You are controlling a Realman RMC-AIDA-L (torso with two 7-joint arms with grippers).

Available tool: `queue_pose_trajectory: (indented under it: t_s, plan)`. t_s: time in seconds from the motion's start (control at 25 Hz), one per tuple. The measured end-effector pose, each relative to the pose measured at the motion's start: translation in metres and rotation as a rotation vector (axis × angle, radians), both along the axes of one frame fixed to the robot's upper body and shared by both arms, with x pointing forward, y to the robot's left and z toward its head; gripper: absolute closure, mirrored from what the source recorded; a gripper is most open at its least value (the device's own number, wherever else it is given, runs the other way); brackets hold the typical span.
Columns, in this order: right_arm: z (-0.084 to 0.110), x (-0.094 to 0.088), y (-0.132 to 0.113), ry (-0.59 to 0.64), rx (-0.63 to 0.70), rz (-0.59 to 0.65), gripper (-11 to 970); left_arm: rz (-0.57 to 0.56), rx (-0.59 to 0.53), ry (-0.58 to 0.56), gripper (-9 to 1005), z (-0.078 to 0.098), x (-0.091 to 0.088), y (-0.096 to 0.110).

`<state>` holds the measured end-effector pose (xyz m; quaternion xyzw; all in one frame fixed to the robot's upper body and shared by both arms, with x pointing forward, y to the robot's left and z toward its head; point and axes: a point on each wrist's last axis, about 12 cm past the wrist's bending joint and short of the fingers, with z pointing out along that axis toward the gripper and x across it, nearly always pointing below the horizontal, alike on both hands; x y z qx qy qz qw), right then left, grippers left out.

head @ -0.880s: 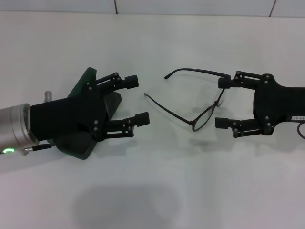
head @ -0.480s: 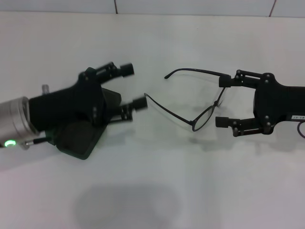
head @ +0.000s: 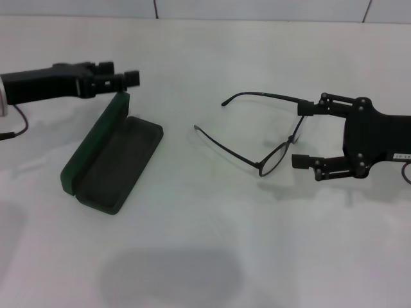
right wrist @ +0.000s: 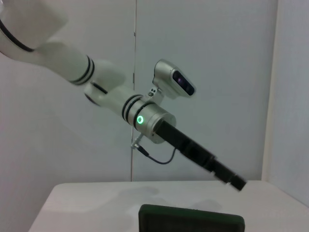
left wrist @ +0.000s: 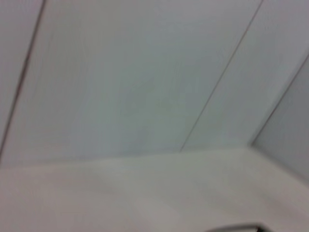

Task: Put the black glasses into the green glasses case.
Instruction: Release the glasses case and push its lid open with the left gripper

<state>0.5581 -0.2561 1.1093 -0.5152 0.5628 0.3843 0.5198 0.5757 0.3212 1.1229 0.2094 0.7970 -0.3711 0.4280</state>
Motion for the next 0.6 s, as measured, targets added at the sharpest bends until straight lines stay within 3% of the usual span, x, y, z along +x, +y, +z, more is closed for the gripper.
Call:
queue_pose_trajectory:
  t_s: [0.24,0.6]
  plan:
    - [0.0,0.001,-0.002,-0.001,-0.009,-0.01,74,-0.008,0.11,0.064,123,0.01,-0.013,0.011]
    - [0.0,0.002,-0.003,-0.014,-0.017,-0.013,74,-0.016,0.169,0.144,137,-0.003,-0.027,0.019]
